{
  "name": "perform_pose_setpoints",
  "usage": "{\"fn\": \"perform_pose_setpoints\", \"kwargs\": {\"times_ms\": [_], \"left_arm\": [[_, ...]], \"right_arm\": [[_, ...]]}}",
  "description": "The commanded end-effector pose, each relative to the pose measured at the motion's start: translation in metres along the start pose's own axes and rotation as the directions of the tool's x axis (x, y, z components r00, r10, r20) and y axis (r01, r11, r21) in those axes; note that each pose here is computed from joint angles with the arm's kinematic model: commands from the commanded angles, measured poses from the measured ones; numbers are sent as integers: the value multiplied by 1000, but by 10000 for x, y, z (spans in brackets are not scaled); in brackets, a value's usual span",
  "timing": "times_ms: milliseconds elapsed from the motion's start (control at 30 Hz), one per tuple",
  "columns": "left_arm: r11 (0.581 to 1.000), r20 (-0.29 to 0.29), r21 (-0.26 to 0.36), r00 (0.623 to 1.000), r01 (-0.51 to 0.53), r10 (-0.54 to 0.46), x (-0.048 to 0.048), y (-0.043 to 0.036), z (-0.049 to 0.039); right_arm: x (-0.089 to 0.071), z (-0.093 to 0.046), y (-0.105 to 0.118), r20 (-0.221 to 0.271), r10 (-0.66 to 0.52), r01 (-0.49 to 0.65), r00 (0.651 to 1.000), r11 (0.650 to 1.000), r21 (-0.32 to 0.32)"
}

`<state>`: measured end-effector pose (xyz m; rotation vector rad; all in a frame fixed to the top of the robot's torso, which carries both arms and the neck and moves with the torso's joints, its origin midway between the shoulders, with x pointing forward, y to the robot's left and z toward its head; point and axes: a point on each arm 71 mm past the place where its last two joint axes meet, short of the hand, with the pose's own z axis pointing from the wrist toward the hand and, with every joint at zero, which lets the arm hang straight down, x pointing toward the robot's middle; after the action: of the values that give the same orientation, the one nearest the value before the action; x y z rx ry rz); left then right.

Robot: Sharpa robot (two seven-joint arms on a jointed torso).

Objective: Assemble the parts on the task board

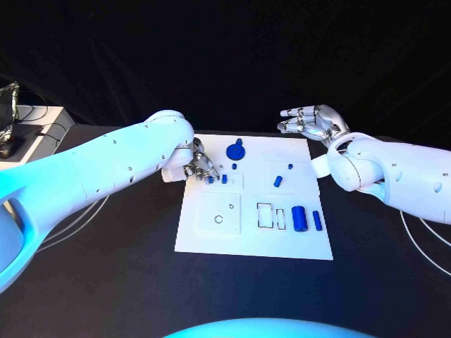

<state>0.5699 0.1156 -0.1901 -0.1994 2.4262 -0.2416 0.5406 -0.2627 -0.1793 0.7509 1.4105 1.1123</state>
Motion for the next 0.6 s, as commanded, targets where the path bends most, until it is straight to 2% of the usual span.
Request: {"fn": "perform_pose_setpoints", "kwargs": {"times_ms": [33, 600], "left_arm": [[1000, -16, 6, 1000, -2, 2, 64, -20, 23], [1000, 0, 6, 1000, 1, -1, 53, 26, 9]], "right_arm": [[14, -2, 11, -17, -2, 2, 1000, 1000, -13], [9, -2, 9, -17, -2, 2, 1000, 1000, -13]]}}
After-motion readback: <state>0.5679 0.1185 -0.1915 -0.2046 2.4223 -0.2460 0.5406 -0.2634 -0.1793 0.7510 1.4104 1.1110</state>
